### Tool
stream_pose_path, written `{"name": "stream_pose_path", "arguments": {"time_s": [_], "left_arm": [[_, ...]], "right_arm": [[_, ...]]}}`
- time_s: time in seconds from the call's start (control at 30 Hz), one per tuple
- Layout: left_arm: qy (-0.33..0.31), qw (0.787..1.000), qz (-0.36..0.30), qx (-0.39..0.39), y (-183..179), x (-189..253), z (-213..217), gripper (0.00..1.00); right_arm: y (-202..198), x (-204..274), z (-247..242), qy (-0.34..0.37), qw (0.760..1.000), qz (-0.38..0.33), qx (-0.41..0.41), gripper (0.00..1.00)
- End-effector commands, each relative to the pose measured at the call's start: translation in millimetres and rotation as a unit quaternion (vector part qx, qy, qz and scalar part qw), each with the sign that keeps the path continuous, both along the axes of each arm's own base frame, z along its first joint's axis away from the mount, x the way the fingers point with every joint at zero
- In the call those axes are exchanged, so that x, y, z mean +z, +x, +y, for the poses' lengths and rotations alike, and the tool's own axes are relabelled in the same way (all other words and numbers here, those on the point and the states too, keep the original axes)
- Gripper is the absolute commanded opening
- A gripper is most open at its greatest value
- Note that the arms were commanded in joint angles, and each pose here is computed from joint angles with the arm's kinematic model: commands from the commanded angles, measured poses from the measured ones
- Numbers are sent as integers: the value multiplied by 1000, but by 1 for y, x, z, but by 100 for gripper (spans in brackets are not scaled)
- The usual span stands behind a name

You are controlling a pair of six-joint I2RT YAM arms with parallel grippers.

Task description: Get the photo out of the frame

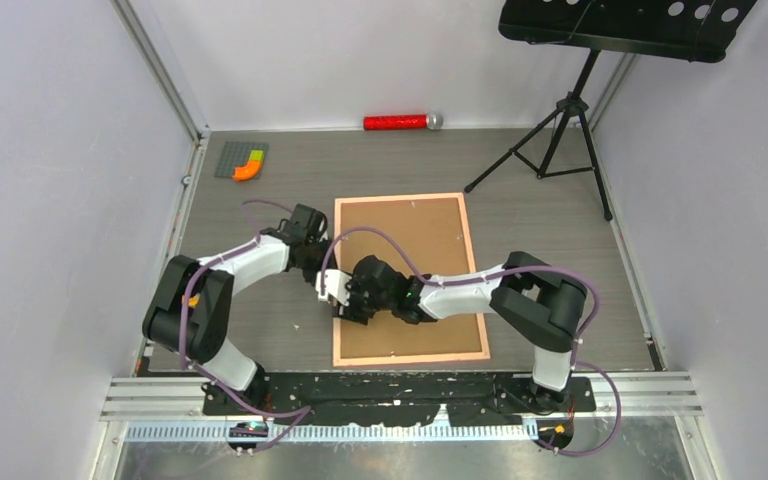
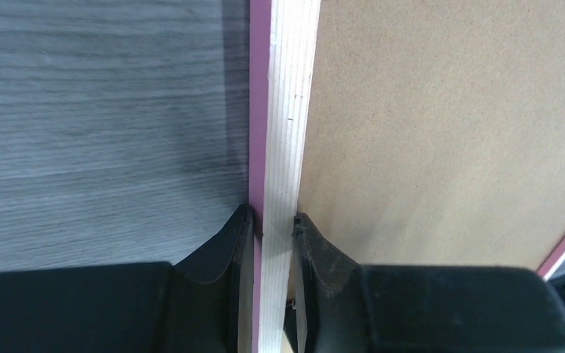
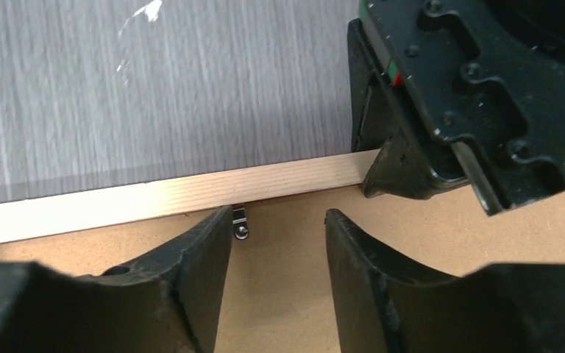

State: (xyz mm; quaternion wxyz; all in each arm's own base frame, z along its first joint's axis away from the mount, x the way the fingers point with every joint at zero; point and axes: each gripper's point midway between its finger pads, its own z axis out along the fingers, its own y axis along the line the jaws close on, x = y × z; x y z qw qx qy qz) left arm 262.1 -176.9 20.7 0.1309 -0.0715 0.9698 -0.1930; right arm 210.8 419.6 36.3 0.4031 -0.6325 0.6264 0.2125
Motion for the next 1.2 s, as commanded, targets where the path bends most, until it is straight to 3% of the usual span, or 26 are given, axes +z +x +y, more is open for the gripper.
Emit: {"name": "stream_pose_path", "arguments": {"time_s": [0.0,0.17,0.27,0.43,0.5,0.6,0.7,0.9,1.07,1.17], "left_arm": [[20,999,42,-8,-27,-25,6,11],[20,999,49,8,-34,-28,8,8],[25,998,51,25,-36,-29,11,4],[44,996,47,59,-37,-27,21,1],[42,996,42,64,-38,-25,22,0],[33,997,37,58,-42,-23,21,0],[23,997,49,54,-58,-27,22,0],[34,991,57,116,-82,-37,40,0],[112,967,72,217,-92,-39,76,0],[99,957,59,264,-83,-35,77,0]], "right_arm": [[41,-21,-2,-16,991,-22,-134,51],[67,-8,-24,15,964,-44,-262,41],[79,11,-46,47,935,-56,-347,31],[88,18,-82,57,882,-47,-465,29],[88,21,-88,57,874,-38,-482,35],[88,39,-86,95,873,-18,-478,55],[90,71,-77,163,881,16,-445,74],[100,98,-82,236,897,50,-369,99],[106,101,-98,229,897,21,-378,96],[108,103,-107,233,890,23,-392,96]]}}
